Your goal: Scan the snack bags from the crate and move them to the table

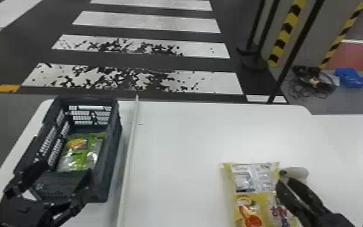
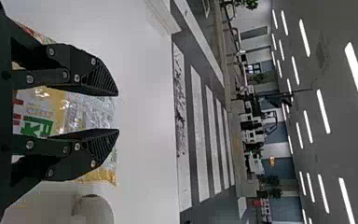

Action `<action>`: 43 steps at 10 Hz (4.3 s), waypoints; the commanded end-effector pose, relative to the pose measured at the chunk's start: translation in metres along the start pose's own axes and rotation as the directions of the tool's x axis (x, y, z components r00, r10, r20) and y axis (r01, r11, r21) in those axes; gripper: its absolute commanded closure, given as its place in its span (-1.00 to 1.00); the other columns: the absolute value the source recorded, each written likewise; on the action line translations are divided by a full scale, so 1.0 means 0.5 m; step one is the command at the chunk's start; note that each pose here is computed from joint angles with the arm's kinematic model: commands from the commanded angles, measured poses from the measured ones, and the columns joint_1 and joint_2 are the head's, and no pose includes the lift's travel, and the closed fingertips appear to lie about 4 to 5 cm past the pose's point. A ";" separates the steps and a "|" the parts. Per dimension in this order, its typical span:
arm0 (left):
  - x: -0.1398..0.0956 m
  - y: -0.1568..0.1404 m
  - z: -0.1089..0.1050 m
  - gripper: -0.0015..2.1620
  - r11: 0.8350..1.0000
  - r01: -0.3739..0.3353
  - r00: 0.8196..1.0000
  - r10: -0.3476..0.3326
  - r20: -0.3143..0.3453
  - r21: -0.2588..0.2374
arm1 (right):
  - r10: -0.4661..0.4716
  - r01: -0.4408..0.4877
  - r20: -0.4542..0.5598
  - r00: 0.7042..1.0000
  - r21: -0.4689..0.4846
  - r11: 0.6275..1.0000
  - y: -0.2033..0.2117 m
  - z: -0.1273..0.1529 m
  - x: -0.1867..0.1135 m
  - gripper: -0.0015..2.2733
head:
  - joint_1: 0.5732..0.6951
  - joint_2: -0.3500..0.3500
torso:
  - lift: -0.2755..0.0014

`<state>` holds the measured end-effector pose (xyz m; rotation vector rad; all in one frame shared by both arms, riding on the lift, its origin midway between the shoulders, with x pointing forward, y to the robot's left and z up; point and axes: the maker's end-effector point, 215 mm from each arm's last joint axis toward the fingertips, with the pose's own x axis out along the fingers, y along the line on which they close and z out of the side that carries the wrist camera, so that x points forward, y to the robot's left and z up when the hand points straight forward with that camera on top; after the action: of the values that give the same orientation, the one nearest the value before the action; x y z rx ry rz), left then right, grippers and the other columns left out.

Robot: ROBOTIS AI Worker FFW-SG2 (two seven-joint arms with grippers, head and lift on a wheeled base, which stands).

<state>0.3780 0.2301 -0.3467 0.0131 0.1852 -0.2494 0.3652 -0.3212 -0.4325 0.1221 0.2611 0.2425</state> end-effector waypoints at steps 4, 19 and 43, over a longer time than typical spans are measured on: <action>0.002 0.007 -0.010 -0.92 1.000 -0.005 1.000 0.005 -0.009 0.004 | -0.121 0.127 -0.090 0.989 0.054 0.990 -0.141 -0.030 -0.001 -0.98 | 1.00 -0.59 | 0.30; -0.004 -0.015 -0.019 -0.92 1.000 -0.003 1.000 0.003 -0.018 0.006 | -0.135 0.157 -0.253 0.958 0.065 0.985 -0.255 -0.154 0.067 0.97 | 1.00 -0.83 | 0.30; 0.006 -0.009 -0.005 -0.92 1.000 0.008 1.000 -0.009 0.011 0.030 | -0.108 0.123 -0.288 0.951 0.036 0.992 -0.007 -0.059 0.087 0.97 | 1.00 -0.34 | 0.30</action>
<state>0.3791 0.2252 -0.3493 0.0419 0.1700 -0.2616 0.3979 -0.3092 -0.4696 0.1281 0.5575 0.1377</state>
